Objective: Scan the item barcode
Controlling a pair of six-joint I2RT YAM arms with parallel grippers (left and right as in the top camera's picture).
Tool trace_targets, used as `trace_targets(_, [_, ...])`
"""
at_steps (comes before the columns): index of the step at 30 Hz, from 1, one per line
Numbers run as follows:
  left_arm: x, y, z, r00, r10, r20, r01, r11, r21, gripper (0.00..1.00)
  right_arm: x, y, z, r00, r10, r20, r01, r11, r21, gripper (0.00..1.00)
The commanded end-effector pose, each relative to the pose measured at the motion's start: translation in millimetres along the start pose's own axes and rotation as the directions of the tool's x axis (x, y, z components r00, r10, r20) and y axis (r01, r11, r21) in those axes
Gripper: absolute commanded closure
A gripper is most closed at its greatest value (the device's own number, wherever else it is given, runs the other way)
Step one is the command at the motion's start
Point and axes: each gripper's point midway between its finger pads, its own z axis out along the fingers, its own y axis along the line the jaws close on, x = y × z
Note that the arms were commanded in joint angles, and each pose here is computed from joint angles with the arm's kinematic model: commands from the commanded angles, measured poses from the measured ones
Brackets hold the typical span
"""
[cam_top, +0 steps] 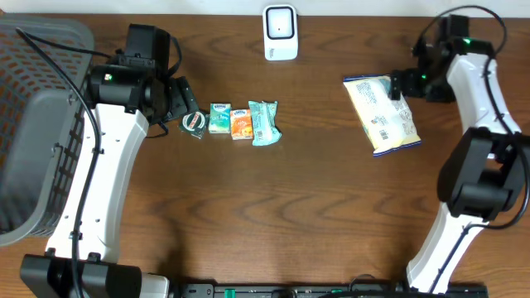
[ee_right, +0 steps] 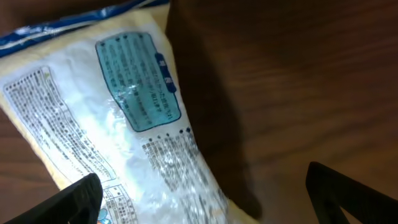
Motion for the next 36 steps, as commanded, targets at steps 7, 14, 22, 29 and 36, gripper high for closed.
trace_targets(7, [-2.3,1.4,-0.9,1.000,-0.014,0.006,0.014,1.000,-0.008,0.02,20.1,14.5,43.9,1.000,-0.008,-0.018,-0.003,0.851,-0.525,0.01])
trace_targets(14, [-2.3,1.4,-0.9,1.000,-0.014,0.006,0.014,1.000,-0.008,0.02,37.0,51.1,64.5,0.998,-0.046,-0.048,0.000,0.712,-0.702,0.26])
trace_targets(22, [-2.3,1.4,-0.9,1.000,-0.014,0.006,0.014,1.000,-0.008,0.02,36.6,74.0,54.4,0.994,-0.050,-0.094,-0.031,0.706,-0.707,0.99])
trace_targets(29, [-2.3,1.4,-0.9,1.000,-0.014,0.006,0.014,1.000,-0.008,0.02,6.3,45.0,9.0,0.999,0.028,-0.040,-0.043,0.899,-0.437,0.99])
trace_targets(36, [-2.3,1.4,-0.9,1.000,-0.014,0.006,0.014,1.000,-0.008,0.02,-13.2,7.6,-71.2,0.990,0.048,0.134,-0.083,0.959,0.273,0.99])
